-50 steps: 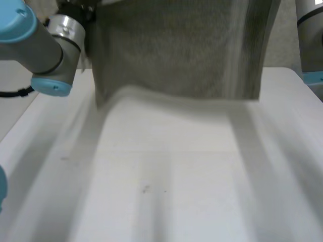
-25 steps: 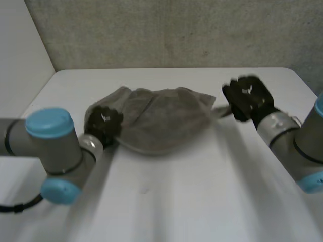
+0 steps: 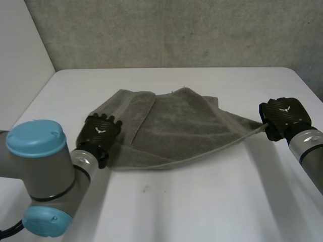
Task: Fold the towel.
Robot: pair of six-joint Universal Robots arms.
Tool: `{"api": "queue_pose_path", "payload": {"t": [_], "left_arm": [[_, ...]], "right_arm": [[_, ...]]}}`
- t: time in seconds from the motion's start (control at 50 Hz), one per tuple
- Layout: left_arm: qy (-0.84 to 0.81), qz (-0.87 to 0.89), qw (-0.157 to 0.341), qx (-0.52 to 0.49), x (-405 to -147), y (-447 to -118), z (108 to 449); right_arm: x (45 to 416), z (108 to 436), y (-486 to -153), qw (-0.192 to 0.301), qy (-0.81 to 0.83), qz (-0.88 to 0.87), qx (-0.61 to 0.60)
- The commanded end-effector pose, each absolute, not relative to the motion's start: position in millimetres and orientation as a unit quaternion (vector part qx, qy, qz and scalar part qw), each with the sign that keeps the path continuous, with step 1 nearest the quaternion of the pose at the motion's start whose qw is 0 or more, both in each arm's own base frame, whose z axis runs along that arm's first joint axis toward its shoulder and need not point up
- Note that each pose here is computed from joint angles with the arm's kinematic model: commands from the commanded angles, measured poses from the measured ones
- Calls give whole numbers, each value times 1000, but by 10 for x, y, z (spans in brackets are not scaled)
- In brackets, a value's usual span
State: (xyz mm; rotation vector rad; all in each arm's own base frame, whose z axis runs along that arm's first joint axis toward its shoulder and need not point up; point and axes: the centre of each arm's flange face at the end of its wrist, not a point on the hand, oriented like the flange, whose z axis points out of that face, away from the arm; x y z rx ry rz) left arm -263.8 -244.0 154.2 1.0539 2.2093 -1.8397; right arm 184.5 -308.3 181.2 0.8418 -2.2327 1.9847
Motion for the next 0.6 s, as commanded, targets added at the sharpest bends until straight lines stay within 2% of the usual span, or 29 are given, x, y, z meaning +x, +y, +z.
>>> {"api": "queue_pose_path", "payload": {"t": [0.02, 0.12, 0.22, 0.34, 0.6], "left_arm": [[765, -575, 42, 286, -2332, -2552, 1519], [807, -539, 11, 242, -2237, -2502, 1467], [837, -503, -60, 208, -2290, -2352, 1403], [839, -490, -107, 210, -2384, -2261, 1368], [837, -492, -110, 214, -2461, -2372, 1232]], "right_arm": [[1804, 1762, -3066, 17, -729, 632, 264], [1808, 1747, -3050, 15, -730, 630, 264], [1809, 1744, -3048, 15, -730, 630, 264], [1814, 1728, -3035, 12, -732, 628, 264], [1829, 1703, -3006, 9, -734, 625, 267]]}}
